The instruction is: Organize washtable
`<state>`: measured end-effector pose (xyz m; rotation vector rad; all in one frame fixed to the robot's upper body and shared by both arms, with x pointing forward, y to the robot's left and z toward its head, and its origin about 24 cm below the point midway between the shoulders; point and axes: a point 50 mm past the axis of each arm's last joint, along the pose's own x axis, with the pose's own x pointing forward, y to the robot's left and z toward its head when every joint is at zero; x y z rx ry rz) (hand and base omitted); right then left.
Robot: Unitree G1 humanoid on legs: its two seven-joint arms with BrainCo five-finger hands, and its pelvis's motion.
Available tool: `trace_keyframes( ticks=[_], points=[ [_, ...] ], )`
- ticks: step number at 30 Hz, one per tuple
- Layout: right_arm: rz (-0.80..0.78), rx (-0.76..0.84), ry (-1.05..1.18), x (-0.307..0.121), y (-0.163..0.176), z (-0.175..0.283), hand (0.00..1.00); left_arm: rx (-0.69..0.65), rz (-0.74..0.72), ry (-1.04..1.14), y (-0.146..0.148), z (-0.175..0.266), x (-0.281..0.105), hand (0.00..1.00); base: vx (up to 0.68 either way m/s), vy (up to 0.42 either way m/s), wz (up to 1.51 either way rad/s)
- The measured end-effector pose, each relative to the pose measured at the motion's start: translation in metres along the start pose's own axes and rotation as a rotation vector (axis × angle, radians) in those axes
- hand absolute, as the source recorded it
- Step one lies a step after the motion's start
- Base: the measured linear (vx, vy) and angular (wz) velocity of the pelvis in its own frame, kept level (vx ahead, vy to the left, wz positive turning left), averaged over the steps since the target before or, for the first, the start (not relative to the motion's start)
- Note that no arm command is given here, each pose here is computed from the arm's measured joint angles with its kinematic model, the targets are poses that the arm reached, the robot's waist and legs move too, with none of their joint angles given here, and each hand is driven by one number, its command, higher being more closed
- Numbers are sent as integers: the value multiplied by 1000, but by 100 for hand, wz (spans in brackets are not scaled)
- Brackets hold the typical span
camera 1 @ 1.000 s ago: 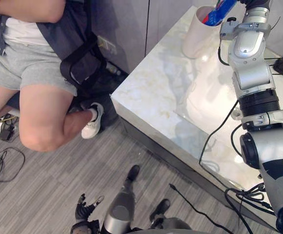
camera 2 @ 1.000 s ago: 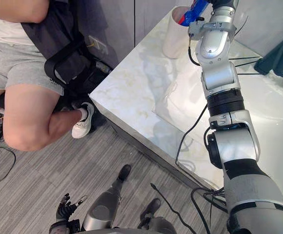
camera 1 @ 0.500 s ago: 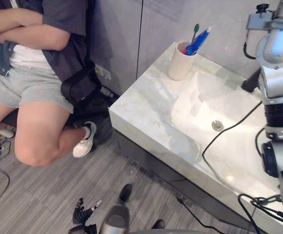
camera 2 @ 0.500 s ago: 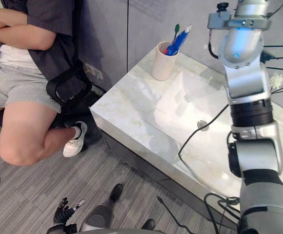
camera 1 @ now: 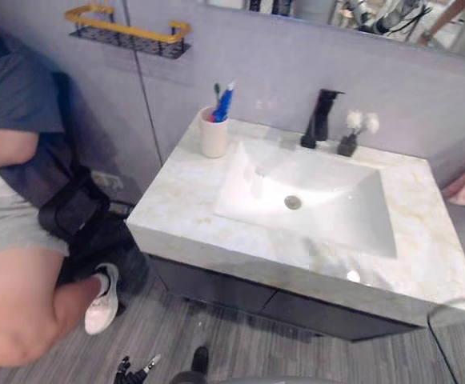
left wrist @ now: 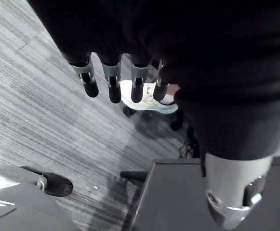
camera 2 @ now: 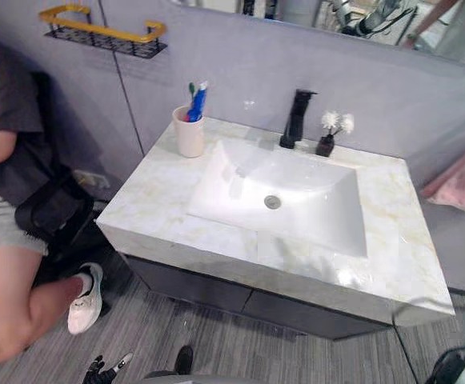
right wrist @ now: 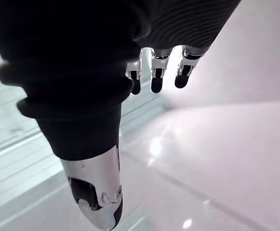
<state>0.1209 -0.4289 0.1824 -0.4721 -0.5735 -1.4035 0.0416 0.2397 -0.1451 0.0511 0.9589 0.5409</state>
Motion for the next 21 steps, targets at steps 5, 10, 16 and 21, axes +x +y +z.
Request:
trace_keyframes(
  ticks=[5, 10, 16, 21],
  points=[
    [37, -142, 453, -106, -36, -73, 0, -34, -1, 11, -9, -1, -1, 0, 13, -9, -3],
    [62, -151, 983, -241, -55, -108, 0, -54, -19, -3, -18, 4, -2, 0, 39, -7, -12],
    [217, -166, 1374, -330, -67, -123, 0, -59, -74, -27, -33, 14, 0, 0, 16, -4, -22],
    [309, -168, 1565, -368, -83, -124, 0, -61, -132, -22, -52, 18, 0, 0, 14, -15, -8]
  ],
)
